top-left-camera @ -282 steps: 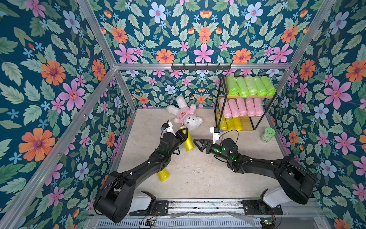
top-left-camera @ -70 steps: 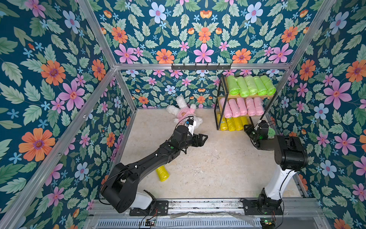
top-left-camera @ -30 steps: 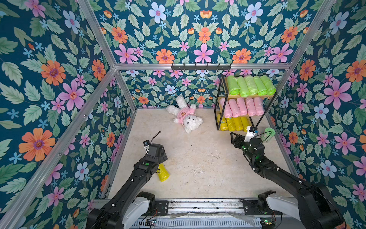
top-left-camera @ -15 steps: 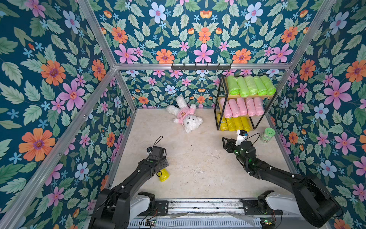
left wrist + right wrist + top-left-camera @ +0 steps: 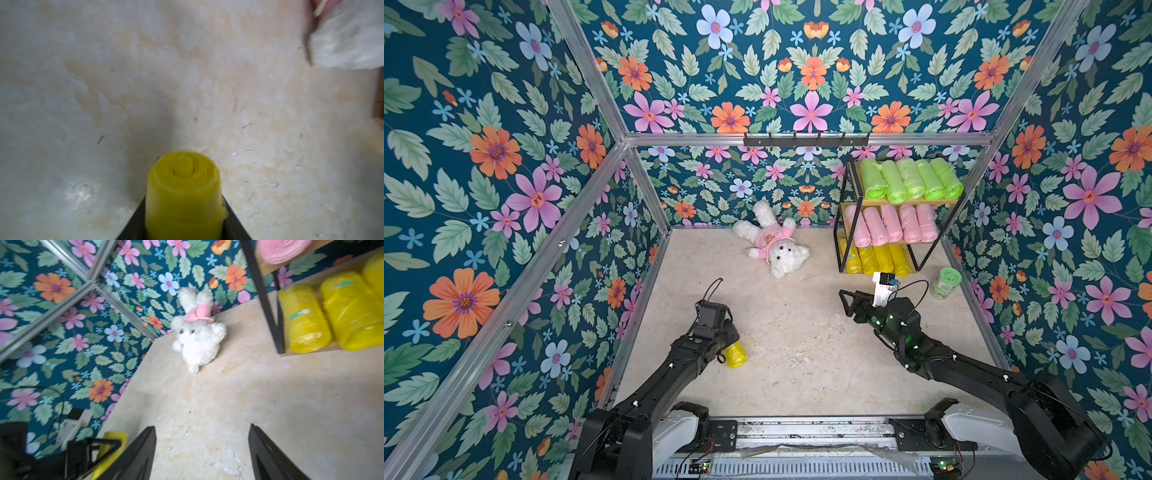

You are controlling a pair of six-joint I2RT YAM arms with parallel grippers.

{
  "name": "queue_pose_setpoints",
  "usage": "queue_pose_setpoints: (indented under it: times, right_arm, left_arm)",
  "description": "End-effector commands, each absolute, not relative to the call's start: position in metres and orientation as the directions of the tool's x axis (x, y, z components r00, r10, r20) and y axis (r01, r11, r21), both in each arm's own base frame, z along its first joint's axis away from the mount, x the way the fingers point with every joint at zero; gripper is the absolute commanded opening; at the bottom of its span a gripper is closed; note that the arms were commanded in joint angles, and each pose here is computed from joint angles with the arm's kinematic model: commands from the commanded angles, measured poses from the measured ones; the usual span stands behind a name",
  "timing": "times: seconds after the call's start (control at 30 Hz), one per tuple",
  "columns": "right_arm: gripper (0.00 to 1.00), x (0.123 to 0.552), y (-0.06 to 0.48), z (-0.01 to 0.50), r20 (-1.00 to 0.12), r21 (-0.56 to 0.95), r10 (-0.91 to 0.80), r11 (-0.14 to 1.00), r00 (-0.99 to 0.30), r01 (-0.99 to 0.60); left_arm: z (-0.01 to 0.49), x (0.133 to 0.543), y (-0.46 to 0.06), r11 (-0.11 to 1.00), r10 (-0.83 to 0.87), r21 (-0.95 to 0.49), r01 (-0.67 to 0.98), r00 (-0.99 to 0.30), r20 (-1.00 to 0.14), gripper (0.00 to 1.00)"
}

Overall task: Sort the rolls of trash bags by color and place them on the shelf
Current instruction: Pick up the roll of trash bags from the center of the board.

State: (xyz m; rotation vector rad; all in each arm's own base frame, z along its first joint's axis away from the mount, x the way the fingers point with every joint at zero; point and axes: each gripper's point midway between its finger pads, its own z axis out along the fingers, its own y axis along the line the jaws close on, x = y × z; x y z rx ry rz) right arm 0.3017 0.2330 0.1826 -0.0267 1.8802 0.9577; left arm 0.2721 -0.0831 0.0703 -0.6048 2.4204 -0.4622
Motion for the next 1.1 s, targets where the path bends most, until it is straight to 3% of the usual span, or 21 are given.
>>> queue_pose_setpoints:
  times: [0.0,0.37,0.63,0.9,1.07]
  right_arm:
    - [0.78,0.281,0.269,0.206,-0.74,0.661,0.375,0.559,-0.559,-0.5]
    - [0.93,0.246,0.331,0.237,-0.684,0.73,0.376,0.331,-0.626,-0.599]
    - [0.95,0.263,0.329,0.223,-0.685,0.728,0.396,0.421,-0.612,-0.542]
    - [0.92,0.269,0.348,0.227,-0.678,0.735,0.397,0.37,-0.619,-0.568]
    - [0.79,0.272,0.355,0.229,-0.668,0.744,0.408,0.343,-0.623,-0.573]
  left_arm:
    - [0.122,0.302,-0.123,0.699,-0.623,-0.687,-0.199,-0.641,-0.448,0.4]
    - [0.221,0.347,-0.218,0.506,-0.708,-0.861,0.055,-0.543,-0.45,0.4]
    - [0.241,0.355,-0.247,0.38,-0.745,-0.92,0.096,-0.559,-0.366,0.4]
    - [0.243,0.35,-0.256,0.33,-0.743,-0.938,0.102,-0.585,-0.325,0.4]
    - [0.241,0.348,-0.261,0.31,-0.737,-0.945,0.098,-0.603,-0.305,0.4]
